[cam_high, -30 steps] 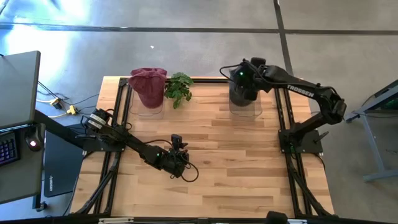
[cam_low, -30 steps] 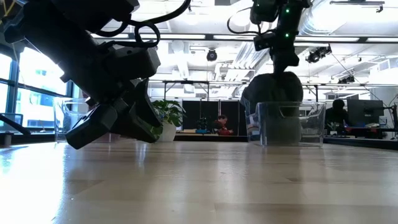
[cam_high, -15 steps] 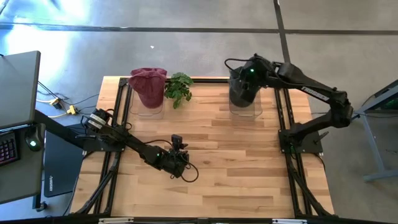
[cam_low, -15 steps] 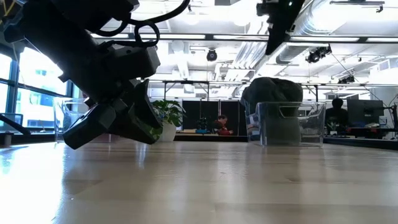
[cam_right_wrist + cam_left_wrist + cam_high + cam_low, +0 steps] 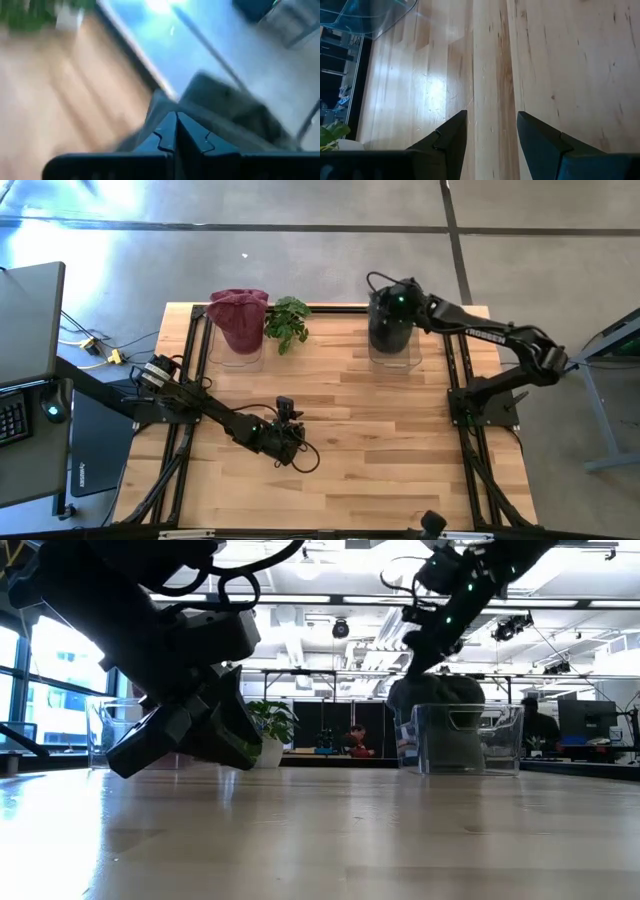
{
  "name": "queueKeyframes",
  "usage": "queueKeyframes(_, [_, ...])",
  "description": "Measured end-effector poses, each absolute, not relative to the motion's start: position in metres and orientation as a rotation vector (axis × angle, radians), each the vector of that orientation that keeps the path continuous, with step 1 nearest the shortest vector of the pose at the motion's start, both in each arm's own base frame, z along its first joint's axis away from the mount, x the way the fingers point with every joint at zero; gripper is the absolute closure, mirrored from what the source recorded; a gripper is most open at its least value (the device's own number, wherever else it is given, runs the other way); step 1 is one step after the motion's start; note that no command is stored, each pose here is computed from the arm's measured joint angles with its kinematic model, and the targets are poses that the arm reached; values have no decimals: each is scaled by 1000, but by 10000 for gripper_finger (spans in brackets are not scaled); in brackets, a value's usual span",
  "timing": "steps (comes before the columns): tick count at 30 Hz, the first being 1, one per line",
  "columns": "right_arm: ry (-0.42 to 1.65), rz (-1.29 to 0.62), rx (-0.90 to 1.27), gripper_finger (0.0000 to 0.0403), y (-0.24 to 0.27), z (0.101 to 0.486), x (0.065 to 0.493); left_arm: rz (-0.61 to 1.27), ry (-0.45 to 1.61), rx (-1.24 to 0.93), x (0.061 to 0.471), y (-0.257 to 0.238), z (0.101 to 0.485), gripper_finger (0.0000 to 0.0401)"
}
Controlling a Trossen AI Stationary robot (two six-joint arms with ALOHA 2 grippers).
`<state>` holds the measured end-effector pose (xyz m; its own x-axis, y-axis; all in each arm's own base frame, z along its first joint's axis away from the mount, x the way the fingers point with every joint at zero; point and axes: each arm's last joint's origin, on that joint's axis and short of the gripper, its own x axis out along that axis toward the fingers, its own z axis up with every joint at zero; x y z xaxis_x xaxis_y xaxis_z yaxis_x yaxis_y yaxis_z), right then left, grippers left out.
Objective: Pick & Place hat
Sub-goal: Return to home position
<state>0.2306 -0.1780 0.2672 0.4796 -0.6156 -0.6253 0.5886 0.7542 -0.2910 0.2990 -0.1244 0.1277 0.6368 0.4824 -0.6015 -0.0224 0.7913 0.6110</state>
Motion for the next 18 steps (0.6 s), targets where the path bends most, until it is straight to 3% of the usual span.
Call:
queueKeyframes(6, [704,-786,-76,381,-184,250,227,310,834,600,300,-125,128,236])
queueKeyframes(11, [659,-729,-101,391,-160,277,229,310,831,597,300,-125,128,236])
queueKeyframes(15, [645,-702,35,401,-135,300,219,307,830,591,300,-125,128,236])
queueKeyframes(18, [748,-764,155,400,-131,294,204,304,826,585,301,-125,128,236])
